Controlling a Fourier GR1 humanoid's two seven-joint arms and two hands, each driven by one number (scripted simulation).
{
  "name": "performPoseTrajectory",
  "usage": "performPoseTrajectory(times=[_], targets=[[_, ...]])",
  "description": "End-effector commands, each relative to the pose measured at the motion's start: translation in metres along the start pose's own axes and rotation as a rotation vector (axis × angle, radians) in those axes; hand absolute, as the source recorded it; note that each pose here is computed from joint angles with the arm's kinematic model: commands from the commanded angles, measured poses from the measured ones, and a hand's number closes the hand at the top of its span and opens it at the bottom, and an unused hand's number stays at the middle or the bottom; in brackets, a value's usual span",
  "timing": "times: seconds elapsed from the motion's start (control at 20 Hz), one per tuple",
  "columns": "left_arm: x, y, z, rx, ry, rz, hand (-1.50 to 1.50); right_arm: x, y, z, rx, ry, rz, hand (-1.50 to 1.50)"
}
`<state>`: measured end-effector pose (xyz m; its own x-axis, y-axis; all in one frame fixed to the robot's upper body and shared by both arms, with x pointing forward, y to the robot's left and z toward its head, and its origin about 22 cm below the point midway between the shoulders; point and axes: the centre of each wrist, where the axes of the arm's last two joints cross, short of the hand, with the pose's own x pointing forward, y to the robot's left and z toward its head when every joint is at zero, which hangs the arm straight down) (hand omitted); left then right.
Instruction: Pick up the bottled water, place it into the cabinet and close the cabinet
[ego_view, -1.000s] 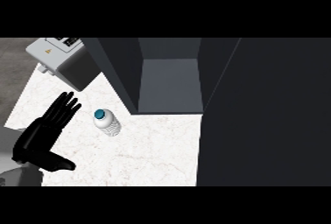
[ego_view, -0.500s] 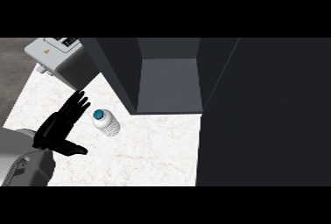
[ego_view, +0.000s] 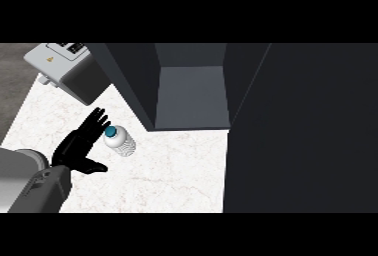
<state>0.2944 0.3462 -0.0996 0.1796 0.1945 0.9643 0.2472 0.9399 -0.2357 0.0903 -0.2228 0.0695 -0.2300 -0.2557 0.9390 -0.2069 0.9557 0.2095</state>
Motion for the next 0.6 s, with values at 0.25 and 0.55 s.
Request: performPoseTrajectory(times=[0.25,0.55], targets=[[-0.012,-0.009,-0.010,-0.034,-0.010,0.044,-1.50,-0.012,0.000,-0.010,-0.001,-0.019,0.012,-1.50],[-0.028,-0.011,0.001,-0.029,0.013,0.063,-1.50,0.002,0.002,0.016,0.024,-0.002,-0.004,-1.50]])
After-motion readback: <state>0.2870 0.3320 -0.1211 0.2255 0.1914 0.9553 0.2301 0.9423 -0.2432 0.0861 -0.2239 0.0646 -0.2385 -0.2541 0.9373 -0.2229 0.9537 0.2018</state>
